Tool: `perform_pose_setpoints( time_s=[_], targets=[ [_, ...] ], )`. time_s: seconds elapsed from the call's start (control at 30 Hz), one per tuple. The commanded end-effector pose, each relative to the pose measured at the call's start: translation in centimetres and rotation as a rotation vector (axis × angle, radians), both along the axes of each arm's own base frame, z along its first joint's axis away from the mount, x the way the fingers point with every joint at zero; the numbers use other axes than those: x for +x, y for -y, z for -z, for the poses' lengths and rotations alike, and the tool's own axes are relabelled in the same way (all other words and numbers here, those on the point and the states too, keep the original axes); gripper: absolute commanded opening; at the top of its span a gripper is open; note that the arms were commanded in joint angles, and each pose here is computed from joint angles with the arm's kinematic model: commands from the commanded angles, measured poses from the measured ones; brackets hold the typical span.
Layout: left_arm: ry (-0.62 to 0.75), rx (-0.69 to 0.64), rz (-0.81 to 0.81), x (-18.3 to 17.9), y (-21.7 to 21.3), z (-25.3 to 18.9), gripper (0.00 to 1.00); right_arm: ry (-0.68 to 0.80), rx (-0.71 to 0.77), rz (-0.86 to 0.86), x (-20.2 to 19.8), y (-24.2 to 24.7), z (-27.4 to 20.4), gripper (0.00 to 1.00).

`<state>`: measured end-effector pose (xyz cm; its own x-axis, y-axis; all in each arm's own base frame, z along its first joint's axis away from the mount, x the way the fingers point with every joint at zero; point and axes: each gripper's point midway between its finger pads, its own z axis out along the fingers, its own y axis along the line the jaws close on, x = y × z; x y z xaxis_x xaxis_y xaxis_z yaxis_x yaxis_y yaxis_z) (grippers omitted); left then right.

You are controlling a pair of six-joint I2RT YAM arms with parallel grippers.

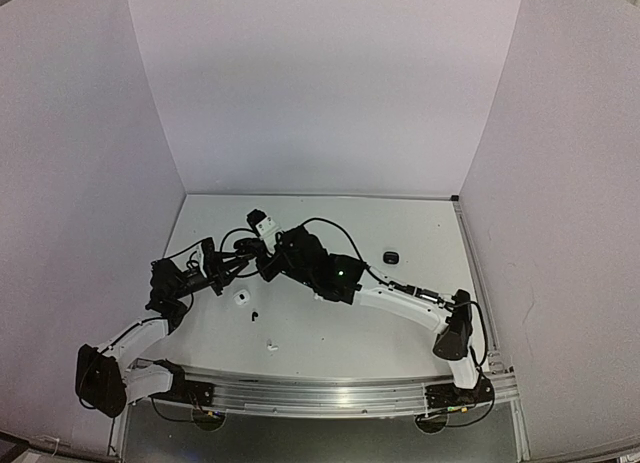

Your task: Insert the wireless bluetooth earbuds into the charging case

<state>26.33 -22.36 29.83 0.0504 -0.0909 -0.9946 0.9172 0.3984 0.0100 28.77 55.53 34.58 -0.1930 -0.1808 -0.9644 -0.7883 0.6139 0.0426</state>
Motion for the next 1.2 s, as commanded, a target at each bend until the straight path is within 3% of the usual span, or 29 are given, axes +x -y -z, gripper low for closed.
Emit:
perform_pose_setpoints(
  time_s=[0.0, 0.33, 0.57, 0.87, 1.03, 1.17],
  targets=[
    [0.092, -0.023, 0.011, -0.4, 0.1, -2.7, 0.00, 0.030, 0.009, 0.015, 0.5, -0.1, -0.9, 0.00],
    [0.108, -0.042, 0.004, -0.3, 0.0, -3.1, 0.00, 0.023, -0.014, 0.009, 0.5, -0.4, 0.4, 0.00],
    [0.106, -0.048, 0.012, -0.4, 0.1, -3.3, 0.00, 0.022, -0.013, 0.008, 0.5, -0.5, 0.5, 0.16],
    [0.100, -0.047, 0.019, -0.5, 0.2, -3.1, 0.00, 0.027, -0.015, 0.005, 0.6, -0.8, 0.5, 0.11],
    [0.099, -0.050, 0.014, -0.5, 0.2, -3.2, 0.00, 0.029, -0.020, 0.010, 0.6, -0.6, 0.6, 0.03],
    [0.091, -0.052, 0.006, -0.4, 0.1, -3.1, 0.00, 0.032, -0.022, 0.013, 0.5, -0.2, 0.3, 0.05]
  ],
)
